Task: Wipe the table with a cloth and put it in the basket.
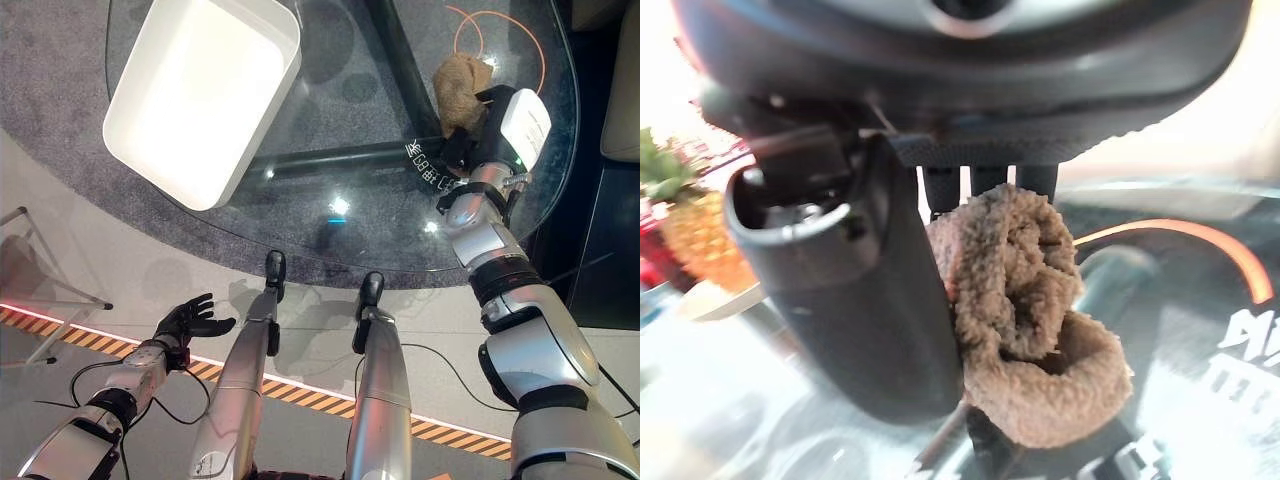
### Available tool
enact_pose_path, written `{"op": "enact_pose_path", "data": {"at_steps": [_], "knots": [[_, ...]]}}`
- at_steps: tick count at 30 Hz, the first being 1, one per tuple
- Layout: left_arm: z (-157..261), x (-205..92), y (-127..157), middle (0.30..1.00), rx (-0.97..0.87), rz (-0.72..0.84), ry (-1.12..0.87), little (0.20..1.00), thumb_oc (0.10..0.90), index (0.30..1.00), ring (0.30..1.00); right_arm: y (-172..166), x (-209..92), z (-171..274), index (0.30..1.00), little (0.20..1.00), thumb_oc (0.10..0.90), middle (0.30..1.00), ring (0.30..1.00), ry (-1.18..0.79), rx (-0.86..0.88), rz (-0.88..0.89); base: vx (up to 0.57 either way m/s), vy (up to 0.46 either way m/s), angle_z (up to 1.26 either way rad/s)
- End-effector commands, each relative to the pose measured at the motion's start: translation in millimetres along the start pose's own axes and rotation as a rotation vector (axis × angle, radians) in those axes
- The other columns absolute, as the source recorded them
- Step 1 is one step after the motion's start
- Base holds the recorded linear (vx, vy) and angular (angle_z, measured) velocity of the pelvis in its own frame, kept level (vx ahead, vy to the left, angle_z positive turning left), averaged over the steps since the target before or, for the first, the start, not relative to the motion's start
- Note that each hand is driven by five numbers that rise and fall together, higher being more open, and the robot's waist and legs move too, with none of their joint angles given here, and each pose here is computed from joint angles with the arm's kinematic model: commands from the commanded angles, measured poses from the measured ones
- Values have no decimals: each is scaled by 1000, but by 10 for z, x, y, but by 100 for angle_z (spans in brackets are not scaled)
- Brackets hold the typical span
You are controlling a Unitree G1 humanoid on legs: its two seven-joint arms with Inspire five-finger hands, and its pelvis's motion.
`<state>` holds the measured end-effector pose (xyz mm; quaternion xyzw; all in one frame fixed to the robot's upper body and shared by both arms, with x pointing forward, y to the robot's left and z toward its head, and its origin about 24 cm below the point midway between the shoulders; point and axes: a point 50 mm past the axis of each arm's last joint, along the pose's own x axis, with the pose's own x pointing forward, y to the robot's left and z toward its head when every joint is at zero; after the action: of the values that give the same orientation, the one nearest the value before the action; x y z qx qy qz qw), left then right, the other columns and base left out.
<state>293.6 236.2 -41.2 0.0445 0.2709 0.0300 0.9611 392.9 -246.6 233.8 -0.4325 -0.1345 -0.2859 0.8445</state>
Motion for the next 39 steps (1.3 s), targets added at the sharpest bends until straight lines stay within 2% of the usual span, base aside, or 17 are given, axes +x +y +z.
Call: {"op": "enact_pose_path", "data": {"at_steps": [1, 7, 19, 25, 30, 39], "knots": [[-242, -94, 155, 900, -13, 62, 48, 900, 800, 900, 900, -188, 25, 663, 300, 200, 100, 300, 300, -353, 7, 7, 0, 0, 0], [-249, -92, 125, 900, -10, 60, 45, 900, 800, 900, 900, 61, -225, 897, 300, 200, 100, 300, 300, -484, 12, 194, 0, 0, 0], [-250, -87, 109, 900, -33, 69, 40, 900, 800, 900, 900, 408, -695, 1018, 300, 200, 100, 300, 300, -593, 97, 440, 0, 0, 0], [-244, -84, 115, 900, -37, 69, 38, 900, 800, 900, 900, 469, -784, 1015, 300, 200, 100, 300, 300, -615, 114, 506, 0, 0, 0], [-214, -70, 105, 900, -56, 72, 31, 900, 800, 900, 900, 527, -978, 1145, 300, 200, 100, 300, 300, -715, 145, 640, 0, 0, 0], [-153, -57, 122, 900, -68, 76, 6, 900, 800, 900, 900, 560, -1079, 1181, 300, 200, 100, 300, 300, -745, 174, 702, 0, 0, 0]]}}
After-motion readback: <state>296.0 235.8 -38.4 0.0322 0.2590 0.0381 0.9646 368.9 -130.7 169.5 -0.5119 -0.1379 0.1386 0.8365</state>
